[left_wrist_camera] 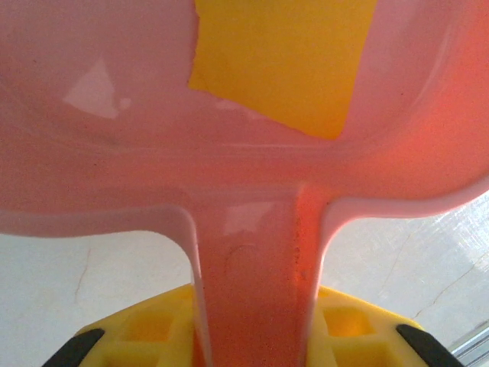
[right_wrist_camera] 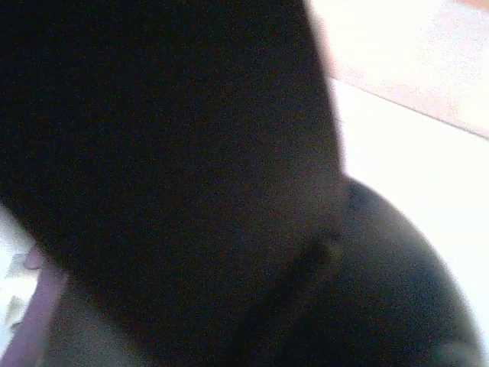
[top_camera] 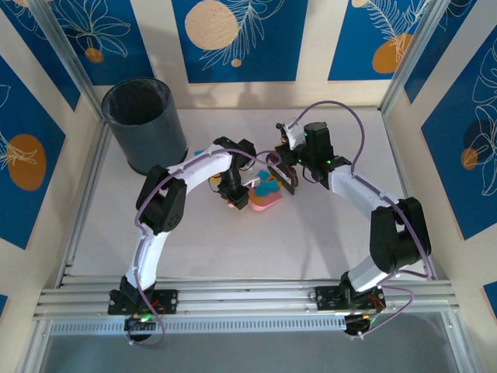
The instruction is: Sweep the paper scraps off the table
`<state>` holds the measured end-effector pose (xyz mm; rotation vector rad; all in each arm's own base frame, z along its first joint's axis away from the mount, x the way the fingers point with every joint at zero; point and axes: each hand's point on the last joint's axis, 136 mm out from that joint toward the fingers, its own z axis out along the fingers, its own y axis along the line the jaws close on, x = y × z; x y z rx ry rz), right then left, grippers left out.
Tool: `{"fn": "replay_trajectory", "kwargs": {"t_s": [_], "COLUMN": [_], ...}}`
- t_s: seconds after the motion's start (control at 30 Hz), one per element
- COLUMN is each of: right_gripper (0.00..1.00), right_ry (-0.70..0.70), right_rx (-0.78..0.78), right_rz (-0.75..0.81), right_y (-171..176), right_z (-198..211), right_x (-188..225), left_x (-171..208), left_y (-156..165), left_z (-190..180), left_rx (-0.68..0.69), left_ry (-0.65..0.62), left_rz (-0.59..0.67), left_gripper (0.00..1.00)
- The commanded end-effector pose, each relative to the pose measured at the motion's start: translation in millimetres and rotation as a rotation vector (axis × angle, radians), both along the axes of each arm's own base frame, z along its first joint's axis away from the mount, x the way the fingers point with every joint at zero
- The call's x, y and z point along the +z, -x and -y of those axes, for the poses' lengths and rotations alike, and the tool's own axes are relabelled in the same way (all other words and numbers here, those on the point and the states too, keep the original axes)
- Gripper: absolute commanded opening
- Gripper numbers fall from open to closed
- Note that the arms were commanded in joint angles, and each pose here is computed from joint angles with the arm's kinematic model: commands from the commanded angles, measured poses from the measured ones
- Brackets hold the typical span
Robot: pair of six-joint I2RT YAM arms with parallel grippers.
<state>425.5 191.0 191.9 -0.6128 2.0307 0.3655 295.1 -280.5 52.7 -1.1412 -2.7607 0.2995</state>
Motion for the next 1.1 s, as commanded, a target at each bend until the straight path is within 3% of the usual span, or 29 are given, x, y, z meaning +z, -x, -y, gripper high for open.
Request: {"fn": "replay_trajectory", "kwargs": {"t_s": [0.0, 0.67, 1.07], "right_gripper": [0.0, 0.0, 0.0], "right_ry": [-0.048, -0.194, -0.083], "right_rx": [0.047, -0.131, -0.349], "right_rz": [-0.1, 0.021, 0.056], "right_y": [24.4, 25.1, 19.8], "right_z": [-9.3, 21.9, 65.7], "right_x": [-10.1, 44.7, 35.8], "left_x": [-1.9, 2.0, 4.2], "left_y": [-0.3, 11.5, 12.2], "left_z": [-2.4, -7.5, -4.7], "left_rx": [-0.003, -0.052, -0.055], "left_ry": [-0.009, 0.011, 0.032], "left_rz": [-0.018, -0.029, -0.026], "left_gripper": [0.0, 0.0, 0.0]}}
